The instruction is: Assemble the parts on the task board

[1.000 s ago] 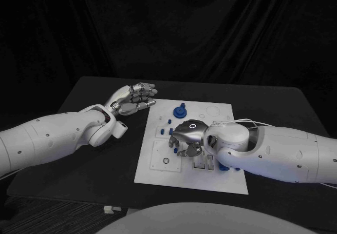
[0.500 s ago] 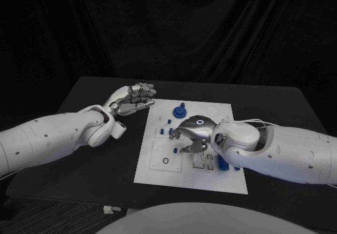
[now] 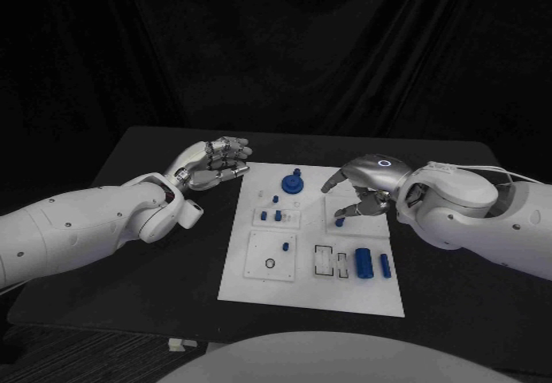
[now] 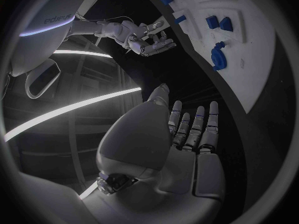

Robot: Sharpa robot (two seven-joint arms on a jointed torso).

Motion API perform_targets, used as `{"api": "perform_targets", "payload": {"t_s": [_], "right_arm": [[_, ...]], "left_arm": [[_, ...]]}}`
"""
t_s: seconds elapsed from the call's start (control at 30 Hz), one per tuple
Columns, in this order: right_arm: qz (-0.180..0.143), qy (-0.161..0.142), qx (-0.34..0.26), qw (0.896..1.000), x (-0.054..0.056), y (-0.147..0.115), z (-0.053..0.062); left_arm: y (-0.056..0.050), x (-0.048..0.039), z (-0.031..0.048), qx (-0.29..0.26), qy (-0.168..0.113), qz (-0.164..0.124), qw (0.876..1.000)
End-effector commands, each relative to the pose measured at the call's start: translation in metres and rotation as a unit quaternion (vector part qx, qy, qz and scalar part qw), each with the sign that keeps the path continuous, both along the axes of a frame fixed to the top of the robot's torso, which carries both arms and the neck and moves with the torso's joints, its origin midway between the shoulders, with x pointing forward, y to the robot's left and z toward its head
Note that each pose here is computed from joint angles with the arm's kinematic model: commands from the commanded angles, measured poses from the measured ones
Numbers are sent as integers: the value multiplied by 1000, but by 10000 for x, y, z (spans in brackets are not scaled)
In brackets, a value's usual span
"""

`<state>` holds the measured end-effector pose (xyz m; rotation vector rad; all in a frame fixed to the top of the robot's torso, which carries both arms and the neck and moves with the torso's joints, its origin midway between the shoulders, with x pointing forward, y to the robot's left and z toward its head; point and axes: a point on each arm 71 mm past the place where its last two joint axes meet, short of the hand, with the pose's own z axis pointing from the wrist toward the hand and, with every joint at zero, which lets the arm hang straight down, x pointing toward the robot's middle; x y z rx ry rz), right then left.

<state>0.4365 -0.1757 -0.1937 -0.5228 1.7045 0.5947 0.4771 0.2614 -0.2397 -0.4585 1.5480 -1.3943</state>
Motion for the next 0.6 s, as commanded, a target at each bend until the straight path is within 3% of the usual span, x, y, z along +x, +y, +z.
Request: {"api": "perform_targets", "payload": {"t_s": [0.03,0.27,0.6], "right_arm": [[-34,28,-7,999,19,-151,-59],[-46,36,-5,998,5,-303,-190],[-46,49,-6,998,-11,-323,-349]], "left_arm": [[3,-9,10,-6,-4,0,1000],[4,-12,14,-8,-7,-3,1000],[5,-23,22,-14,-16,-8,1000]]}}
